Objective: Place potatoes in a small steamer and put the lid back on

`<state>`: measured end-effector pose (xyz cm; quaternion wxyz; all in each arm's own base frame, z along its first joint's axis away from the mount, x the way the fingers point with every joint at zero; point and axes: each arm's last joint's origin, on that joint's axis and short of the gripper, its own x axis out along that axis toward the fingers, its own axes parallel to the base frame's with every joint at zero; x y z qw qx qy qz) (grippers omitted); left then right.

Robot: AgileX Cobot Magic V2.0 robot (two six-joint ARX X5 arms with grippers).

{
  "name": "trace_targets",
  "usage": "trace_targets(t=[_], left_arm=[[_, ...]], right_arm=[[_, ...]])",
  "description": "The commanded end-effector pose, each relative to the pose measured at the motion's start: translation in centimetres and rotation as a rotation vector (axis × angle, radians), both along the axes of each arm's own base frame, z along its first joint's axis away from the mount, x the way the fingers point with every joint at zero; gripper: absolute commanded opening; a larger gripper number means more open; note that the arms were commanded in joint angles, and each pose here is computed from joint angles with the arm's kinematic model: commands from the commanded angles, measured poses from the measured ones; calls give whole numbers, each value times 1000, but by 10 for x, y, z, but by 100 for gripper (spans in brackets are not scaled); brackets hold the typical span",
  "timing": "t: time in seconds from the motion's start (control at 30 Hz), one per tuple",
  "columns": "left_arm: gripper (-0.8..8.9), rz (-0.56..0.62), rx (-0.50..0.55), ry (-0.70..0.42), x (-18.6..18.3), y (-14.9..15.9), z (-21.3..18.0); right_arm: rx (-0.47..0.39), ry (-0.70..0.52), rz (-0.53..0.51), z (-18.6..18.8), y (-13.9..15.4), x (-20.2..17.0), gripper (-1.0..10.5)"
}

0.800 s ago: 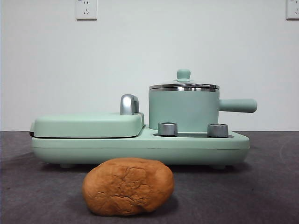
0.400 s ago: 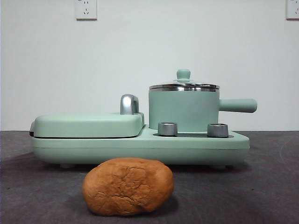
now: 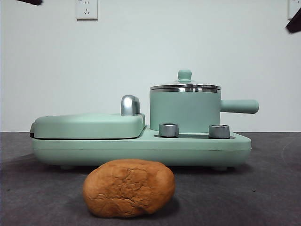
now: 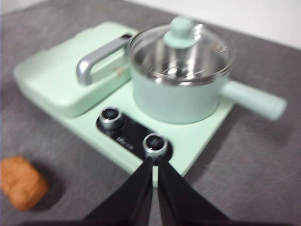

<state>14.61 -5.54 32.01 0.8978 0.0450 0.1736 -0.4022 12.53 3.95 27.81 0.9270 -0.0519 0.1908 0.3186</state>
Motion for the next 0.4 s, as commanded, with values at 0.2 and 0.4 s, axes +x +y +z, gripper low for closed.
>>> trace_targets(t=[0.2, 0.4], left_arm=[[6, -172, 155, -150, 4, -25, 3], [225, -196, 144, -150, 3, -30, 3]], right_arm=[[-131, -34, 133, -4, 19, 8, 16], [-198, -60, 140, -5, 23, 7, 218]])
